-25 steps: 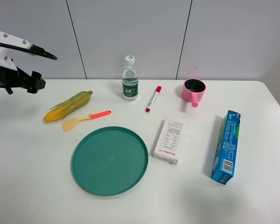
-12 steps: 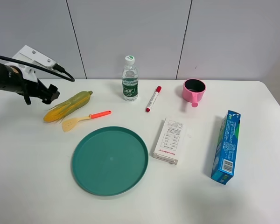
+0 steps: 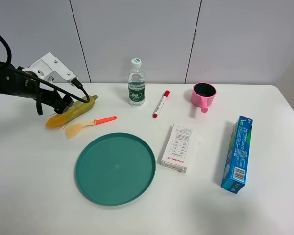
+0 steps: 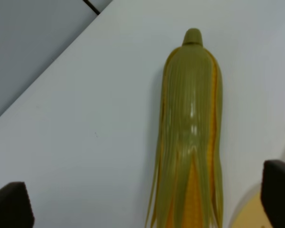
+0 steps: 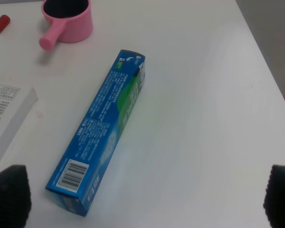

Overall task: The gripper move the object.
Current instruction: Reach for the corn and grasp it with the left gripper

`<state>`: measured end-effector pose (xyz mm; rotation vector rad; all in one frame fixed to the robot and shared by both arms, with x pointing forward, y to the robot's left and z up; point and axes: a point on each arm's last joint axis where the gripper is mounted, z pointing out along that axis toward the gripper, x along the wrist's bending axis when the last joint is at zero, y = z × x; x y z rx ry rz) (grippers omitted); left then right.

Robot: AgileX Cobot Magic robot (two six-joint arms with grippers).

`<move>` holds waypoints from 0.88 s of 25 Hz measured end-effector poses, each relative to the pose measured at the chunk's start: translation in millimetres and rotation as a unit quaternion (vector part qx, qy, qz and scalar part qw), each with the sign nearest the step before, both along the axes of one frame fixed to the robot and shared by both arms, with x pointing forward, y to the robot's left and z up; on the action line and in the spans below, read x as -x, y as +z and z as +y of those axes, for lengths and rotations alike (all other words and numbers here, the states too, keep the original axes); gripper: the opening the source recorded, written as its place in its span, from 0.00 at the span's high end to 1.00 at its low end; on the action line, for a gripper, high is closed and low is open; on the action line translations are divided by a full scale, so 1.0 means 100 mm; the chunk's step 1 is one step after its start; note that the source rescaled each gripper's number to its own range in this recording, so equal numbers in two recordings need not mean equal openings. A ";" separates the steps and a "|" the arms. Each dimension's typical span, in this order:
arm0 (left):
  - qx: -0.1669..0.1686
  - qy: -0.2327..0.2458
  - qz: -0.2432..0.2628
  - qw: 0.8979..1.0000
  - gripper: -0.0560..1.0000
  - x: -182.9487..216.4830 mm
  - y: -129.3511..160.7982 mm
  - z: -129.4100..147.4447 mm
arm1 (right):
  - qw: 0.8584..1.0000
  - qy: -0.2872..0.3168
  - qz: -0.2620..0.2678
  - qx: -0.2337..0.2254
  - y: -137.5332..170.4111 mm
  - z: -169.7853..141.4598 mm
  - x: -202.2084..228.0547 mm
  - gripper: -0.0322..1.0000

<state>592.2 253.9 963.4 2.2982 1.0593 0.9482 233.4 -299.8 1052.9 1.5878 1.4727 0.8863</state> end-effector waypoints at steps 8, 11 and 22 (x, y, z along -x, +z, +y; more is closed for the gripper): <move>-0.001 0.000 0.002 1.000 0.06 -0.02 -0.05 0.00 | 1.000 -0.001 0.000 -0.002 0.00 0.00 0.00 0.00; -0.001 0.000 0.002 1.000 0.06 -0.05 -0.14 -0.01 | 1.000 -0.001 0.000 -0.002 0.00 0.00 0.00 0.00; 0.045 0.052 0.046 0.997 0.06 -0.16 -0.74 -0.02 | 1.000 -0.001 0.000 -0.002 0.00 0.00 0.00 0.00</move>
